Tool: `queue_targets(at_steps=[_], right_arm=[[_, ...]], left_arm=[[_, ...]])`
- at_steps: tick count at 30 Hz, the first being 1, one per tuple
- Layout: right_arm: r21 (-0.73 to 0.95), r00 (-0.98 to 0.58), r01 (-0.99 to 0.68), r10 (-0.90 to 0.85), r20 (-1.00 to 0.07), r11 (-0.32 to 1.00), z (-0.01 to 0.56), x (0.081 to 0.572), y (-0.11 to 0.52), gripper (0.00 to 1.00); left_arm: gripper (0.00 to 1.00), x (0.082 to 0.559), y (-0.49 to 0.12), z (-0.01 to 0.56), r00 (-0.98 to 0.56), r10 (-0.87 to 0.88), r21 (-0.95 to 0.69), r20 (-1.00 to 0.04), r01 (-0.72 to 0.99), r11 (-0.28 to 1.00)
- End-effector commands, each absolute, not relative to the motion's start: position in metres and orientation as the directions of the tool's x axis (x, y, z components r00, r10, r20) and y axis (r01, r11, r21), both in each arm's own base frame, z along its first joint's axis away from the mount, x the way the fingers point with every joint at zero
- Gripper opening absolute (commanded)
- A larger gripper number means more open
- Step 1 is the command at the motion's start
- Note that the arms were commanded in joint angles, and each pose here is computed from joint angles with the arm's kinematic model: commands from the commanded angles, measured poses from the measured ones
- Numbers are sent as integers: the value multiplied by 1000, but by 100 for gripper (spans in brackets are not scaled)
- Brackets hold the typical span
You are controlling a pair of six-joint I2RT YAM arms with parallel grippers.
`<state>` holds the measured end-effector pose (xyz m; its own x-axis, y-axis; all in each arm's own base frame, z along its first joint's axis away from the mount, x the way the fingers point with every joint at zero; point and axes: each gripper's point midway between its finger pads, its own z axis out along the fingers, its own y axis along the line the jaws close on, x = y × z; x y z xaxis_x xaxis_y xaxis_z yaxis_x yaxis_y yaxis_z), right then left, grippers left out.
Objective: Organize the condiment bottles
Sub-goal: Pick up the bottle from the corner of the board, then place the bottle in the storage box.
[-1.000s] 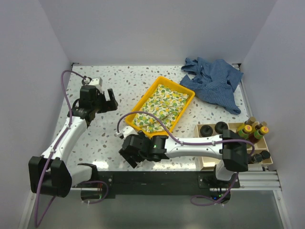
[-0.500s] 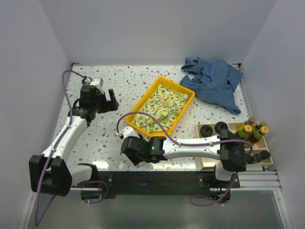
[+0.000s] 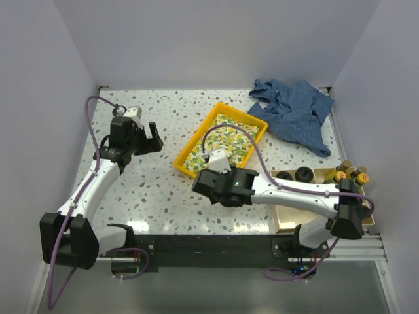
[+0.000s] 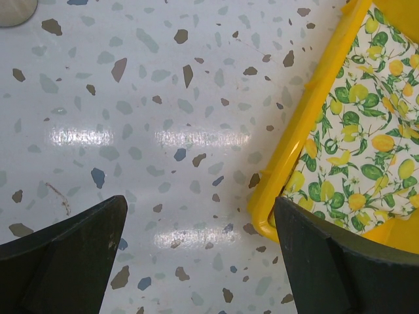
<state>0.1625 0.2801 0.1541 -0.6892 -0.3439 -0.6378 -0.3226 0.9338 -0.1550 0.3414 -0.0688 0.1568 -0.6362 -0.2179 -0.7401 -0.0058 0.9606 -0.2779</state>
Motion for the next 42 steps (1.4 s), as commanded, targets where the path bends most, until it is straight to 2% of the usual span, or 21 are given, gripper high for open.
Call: queue_targets(at_steps=[1,6,10,15,19,36,42], right_arm=[[-92,-659,-55,-105,-745,994,203,197,207,0],[-15,-622,80,38,-782,997,230,213,152,0],[-28,-607,141,64,-792,990,242,214,123,0],[-55,-610,288,139,-780,956,235,207,81,0],[-58,-620,326,168,-766,943,226,197,66,0],[-54,-709,240,136,-692,969,193,168,61,0],[38,-702,174,151,-696,984,200,167,74,0]], left_arm=[[100,346,-66,165,-604,-202,-263,-771,12,965],[100,346,-65,166,-601,-201,-259,-774,9,966],[100,346,-64,165,-601,-201,-258,-773,8,966],[100,346,-64,165,-603,-203,-259,-772,6,966],[100,346,-64,164,-603,-202,-257,-771,5,966],[100,346,-63,159,-614,-201,-253,-763,-3,967],[100,346,-64,157,-618,-201,-254,-760,-1,967]])
